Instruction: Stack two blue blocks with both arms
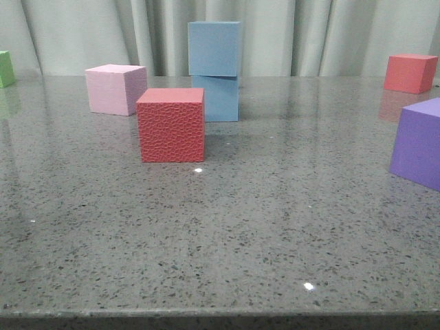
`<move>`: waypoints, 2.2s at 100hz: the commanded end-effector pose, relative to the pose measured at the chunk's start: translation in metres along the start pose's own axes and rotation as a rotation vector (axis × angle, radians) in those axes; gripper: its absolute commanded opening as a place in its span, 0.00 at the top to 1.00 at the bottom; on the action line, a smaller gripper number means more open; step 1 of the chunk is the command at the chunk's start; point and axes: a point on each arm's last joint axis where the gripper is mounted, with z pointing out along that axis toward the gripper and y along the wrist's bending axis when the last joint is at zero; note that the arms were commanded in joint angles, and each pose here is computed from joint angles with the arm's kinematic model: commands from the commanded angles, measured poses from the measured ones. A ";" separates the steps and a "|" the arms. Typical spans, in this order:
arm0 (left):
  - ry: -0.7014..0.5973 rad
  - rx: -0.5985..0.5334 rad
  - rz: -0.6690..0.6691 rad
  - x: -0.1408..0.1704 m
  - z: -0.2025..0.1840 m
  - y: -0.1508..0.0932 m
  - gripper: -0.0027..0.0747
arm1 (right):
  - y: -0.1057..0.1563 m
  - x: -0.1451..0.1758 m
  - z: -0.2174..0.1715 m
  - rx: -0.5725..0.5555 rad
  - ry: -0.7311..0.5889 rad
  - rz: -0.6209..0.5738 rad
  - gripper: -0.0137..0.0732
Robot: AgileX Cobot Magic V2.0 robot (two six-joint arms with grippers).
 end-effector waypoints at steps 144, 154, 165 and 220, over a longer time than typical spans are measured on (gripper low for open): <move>-0.437 0.133 0.036 0.211 -0.206 0.162 0.99 | -0.003 0.048 0.000 -0.157 -0.281 -0.006 0.92; -0.448 0.146 0.025 0.235 -0.207 0.171 0.99 | -0.006 0.056 -0.001 -0.162 -0.300 0.002 0.92; -0.462 0.171 0.014 0.255 -0.205 0.177 0.99 | -0.008 0.063 -0.003 -0.167 -0.320 0.009 0.92; -0.496 0.234 -0.013 0.305 -0.192 0.189 0.99 | -0.008 0.076 0.004 -0.172 -0.316 0.001 0.92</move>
